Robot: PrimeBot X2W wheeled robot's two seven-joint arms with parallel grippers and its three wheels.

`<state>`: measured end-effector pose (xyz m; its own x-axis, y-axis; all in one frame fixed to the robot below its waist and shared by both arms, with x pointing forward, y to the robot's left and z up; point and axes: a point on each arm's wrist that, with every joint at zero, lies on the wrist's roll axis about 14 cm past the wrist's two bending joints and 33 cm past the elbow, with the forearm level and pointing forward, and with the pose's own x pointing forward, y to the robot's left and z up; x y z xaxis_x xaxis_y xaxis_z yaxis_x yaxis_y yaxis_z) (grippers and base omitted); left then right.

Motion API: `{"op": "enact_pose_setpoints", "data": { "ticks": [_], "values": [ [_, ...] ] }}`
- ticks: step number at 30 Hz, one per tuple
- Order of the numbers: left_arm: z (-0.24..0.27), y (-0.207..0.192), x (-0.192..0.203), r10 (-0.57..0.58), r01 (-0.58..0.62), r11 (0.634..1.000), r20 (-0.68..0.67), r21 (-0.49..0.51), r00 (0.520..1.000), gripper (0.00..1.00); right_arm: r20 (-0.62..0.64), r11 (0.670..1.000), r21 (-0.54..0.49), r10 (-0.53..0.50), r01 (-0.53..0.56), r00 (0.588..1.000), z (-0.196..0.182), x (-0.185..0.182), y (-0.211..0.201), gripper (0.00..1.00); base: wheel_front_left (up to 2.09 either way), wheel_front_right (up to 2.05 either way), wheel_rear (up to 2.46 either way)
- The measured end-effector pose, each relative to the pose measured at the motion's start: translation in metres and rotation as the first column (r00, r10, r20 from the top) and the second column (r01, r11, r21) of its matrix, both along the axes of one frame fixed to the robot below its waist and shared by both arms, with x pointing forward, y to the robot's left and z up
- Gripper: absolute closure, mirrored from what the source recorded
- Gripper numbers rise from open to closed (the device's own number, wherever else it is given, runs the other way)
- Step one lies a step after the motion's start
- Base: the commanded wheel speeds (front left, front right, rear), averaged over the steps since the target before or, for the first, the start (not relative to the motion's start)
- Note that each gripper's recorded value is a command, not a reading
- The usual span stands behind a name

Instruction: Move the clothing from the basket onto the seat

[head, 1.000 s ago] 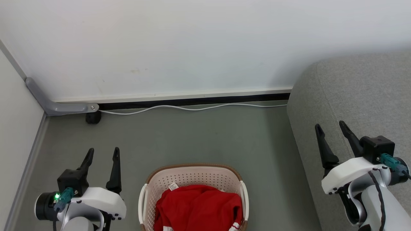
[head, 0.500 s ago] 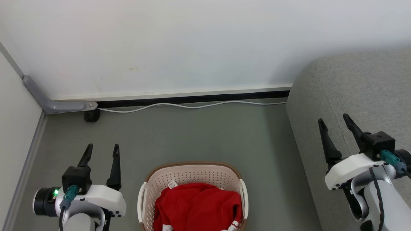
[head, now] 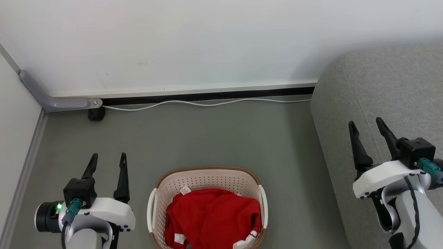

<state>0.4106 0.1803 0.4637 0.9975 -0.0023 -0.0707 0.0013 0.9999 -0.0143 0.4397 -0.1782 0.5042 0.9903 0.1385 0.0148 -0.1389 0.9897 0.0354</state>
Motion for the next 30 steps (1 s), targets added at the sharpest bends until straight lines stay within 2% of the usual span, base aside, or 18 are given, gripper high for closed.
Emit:
{"op": "enact_pose_setpoints", "data": {
  "ticks": [8, 18, 30],
  "values": [
    [-0.011, -0.008, 0.017, -0.021, 0.021, 1.000, -0.022, -0.014, 1.000, 0.00, 0.024, 1.000, 0.014, 0.000, 0.000, 1.000, 0.004, 0.020, 0.000, 0.00, 0.00, 0.00, 0.00],
    [-0.048, -0.029, 0.045, -0.077, 0.071, 0.996, -0.099, -0.057, 0.992, 0.00, 0.047, 1.000, 0.023, -0.007, 0.006, 0.999, -0.001, 0.059, -0.002, 0.00, 0.00, 0.00, 0.00],
    [-0.127, -0.081, 0.068, -0.196, 0.134, 0.962, -0.260, -0.238, 0.945, 0.00, 0.076, 1.000, 0.024, 0.000, -0.001, 0.997, -0.020, 0.111, -0.002, 0.00, 0.00, 0.00, 0.00]
  ]
}}
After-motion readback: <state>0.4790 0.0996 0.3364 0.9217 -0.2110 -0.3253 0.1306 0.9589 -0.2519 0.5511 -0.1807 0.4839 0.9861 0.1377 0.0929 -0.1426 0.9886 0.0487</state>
